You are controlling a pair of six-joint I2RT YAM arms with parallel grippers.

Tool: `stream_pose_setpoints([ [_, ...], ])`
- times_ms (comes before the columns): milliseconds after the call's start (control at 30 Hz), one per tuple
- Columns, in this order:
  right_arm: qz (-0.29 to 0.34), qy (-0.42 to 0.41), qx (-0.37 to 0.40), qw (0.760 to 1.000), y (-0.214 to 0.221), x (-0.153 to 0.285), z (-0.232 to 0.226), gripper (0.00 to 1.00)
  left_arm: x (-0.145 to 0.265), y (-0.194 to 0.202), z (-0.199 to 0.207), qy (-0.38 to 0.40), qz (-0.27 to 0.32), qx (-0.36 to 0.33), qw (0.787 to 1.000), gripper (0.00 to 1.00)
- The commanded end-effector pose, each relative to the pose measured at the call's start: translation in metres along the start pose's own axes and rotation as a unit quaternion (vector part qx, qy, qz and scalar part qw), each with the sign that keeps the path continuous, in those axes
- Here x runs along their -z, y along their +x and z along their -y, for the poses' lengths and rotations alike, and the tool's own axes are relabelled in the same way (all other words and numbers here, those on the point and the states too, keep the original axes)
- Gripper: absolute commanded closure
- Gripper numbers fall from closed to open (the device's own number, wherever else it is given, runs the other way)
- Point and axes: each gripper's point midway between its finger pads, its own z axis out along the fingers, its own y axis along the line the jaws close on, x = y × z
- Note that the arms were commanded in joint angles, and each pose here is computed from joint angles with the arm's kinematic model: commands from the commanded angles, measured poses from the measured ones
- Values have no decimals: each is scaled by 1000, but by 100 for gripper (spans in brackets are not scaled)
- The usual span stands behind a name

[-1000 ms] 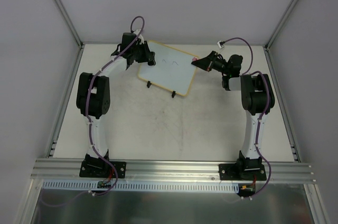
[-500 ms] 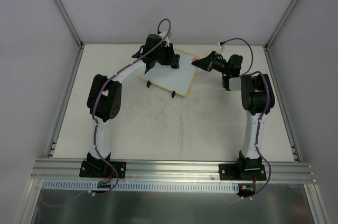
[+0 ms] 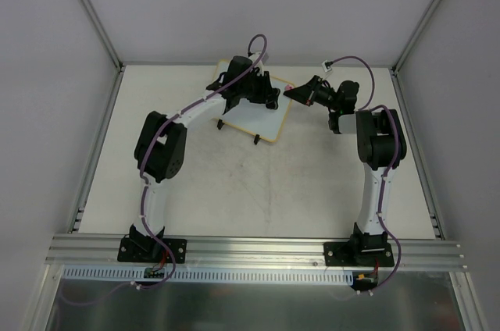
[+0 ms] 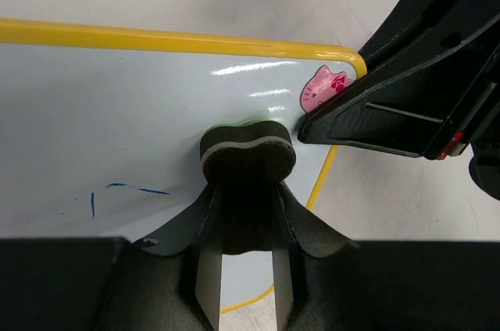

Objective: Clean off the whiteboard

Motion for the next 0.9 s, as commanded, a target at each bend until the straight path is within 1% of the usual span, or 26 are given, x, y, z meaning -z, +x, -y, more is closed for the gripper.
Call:
stream_pose_setpoints([
  [0, -14, -120, 146, 982, -11, -4, -80, 100, -6, 14, -49, -49, -12, 19, 999, 100],
  [133, -14, -121, 146, 982, -11, -5, -82, 100, 8, 1, -88, -74, -1, 31, 997, 100],
  [167, -14, -121, 145, 982, -10, -4, -81, 100, 14, -3, -104, -87, 4, 35, 996, 100],
  [267, -14, -121, 146, 982, -11, -5, -82, 100, 25, -9, -127, -103, 11, 41, 994, 100],
  [300, -14, -120, 146, 982, -11, -4, -81, 100, 30, -12, -140, -111, 14, 46, 993, 100],
  [533, -14, -121, 147, 982, -11, -4, -82, 100, 50, -13, -185, -154, 21, 55, 986, 100],
  [667, -13, -121, 148, 981, -11, -4, -81, 100, 52, -10, -185, -146, 17, 62, 987, 100],
  [867, -14, -121, 146, 982, -10, -5, -81, 100, 46, -3, -167, -124, 8, 72, 990, 100],
])
